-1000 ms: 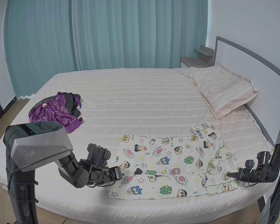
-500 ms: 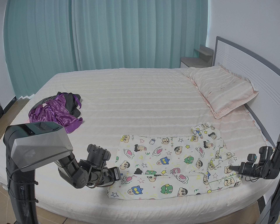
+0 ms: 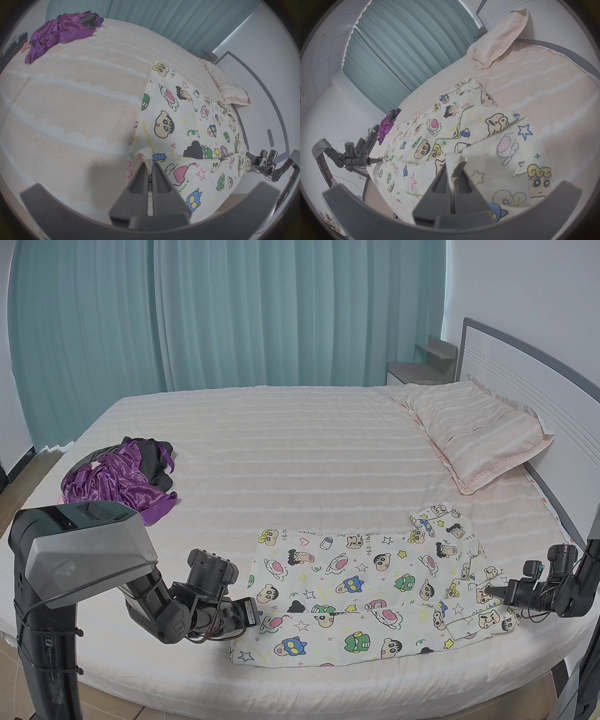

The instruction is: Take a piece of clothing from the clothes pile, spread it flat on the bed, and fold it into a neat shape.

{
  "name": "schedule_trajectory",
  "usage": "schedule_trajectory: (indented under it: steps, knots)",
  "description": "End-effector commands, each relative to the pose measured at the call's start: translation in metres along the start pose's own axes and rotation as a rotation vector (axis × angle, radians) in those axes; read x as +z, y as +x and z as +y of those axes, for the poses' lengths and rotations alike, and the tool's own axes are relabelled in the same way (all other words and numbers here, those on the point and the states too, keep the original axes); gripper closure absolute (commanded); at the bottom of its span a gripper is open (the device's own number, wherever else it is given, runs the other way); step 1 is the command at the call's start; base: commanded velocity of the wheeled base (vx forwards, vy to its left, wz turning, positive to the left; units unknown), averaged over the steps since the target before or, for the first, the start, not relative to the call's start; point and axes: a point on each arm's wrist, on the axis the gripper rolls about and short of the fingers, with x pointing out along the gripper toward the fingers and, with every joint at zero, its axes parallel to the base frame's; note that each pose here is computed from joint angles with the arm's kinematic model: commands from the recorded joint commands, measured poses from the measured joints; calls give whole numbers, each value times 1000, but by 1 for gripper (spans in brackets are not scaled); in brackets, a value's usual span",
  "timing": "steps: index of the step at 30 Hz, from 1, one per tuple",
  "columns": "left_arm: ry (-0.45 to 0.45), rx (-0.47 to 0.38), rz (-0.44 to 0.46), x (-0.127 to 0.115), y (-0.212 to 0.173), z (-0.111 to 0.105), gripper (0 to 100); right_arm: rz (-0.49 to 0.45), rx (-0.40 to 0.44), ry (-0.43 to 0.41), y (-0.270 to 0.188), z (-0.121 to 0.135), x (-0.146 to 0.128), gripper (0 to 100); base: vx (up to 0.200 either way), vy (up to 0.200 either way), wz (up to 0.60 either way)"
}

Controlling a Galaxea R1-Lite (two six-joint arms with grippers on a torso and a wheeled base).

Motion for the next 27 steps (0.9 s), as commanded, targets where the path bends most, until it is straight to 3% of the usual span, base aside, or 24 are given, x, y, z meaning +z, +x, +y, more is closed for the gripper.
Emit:
schedule_trajectory:
  steps: [1,9,10,14,15,23,27]
  knots:
    - [-2,1,1,0,1,0,100,0,-6,-5,4,-2,1,100,0,0,0]
    - [-4,1,1,0,0,0,100,10,-23,4,8,-5,5,100,0,0,0]
    - [-4,2,0,0,0,0,100,8,-26,3,8,-5,5,0,0,0,0]
    - [-4,9,-9,1,2,-1,100,12,-26,6,10,-7,4,0,0,0,0]
    - [-3,22,-17,1,3,-1,0,14,-25,6,9,-6,4,0,0,0,0]
    - [-26,28,-28,3,-2,1,0,-34,-59,-2,-5,-1,14,0,0,0,0]
    - [-63,16,-69,17,-25,9,0,-97,-63,31,-23,13,27,0,0,0,0]
